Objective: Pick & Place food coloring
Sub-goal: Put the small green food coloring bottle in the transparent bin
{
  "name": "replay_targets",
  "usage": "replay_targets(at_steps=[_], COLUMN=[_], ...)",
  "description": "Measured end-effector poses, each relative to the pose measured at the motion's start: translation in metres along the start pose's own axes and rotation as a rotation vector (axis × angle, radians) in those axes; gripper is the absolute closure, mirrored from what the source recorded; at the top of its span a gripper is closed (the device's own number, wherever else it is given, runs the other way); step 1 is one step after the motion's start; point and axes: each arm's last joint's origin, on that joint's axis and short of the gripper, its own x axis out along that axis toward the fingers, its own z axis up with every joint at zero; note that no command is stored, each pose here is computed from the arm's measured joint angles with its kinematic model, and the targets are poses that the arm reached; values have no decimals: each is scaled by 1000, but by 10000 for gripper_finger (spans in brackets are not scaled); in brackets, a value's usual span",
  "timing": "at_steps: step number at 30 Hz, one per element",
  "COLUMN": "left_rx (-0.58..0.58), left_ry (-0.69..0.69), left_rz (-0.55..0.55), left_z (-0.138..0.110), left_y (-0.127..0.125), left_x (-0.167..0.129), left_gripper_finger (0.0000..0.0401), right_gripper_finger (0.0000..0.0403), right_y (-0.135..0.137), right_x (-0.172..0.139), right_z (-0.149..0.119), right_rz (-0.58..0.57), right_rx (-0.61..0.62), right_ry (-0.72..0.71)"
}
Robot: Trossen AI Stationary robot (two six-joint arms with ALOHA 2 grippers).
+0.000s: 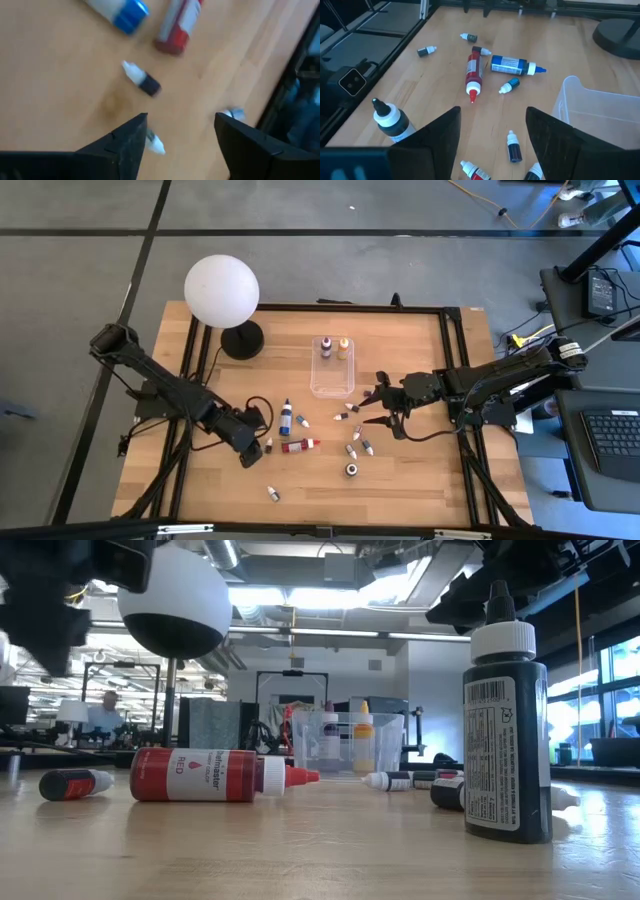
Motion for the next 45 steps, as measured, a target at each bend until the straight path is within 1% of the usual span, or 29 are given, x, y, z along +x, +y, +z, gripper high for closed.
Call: replay_targets(at_steps=[1, 5, 8, 14, 17, 28, 32, 35, 39, 45], left_rx=[-3, -81, -133, -186, -195, -246, -244, -228, -208, -191], left_ry=[4, -2, 20, 84, 114, 145, 180, 208, 221, 234], left_rz=[-3, 25, 55, 144, 184, 310, 332, 341, 342, 358], left_z=[-3, -11, -16, -23, -25, -31, -31, -31, -31, -32], left_y=[-1, -3, -3, -1, 0, 7, 9, 10, 11, 13], left_x=[0, 4, 10, 30, 40, 68, 75, 79, 79, 79], left_gripper_finger=[165, 159, 164, 174, 175, 175, 175, 177, 196, 242], right_gripper_finger=[176, 176, 176, 176, 176, 176, 176, 176, 176, 176], right_y=[0, 0, 0, 0, 0, 0, 0, -1, -2, -2], right_x=[0, 0, 0, 0, 0, 0, 0, 0, 0, 0], right_z=[0, 0, 0, 0, 0, 0, 0, 0, -1, -2], right_rz=[0, 0, -1, -1, -1, -1, -4, -31, -79, -81], right_rx=[0, -2, -2, -9, -26, -25, -25, -26, -25, -24], right_ry=[1, 1, 1, 1, 0, 1, 1, 2, 12, 16])
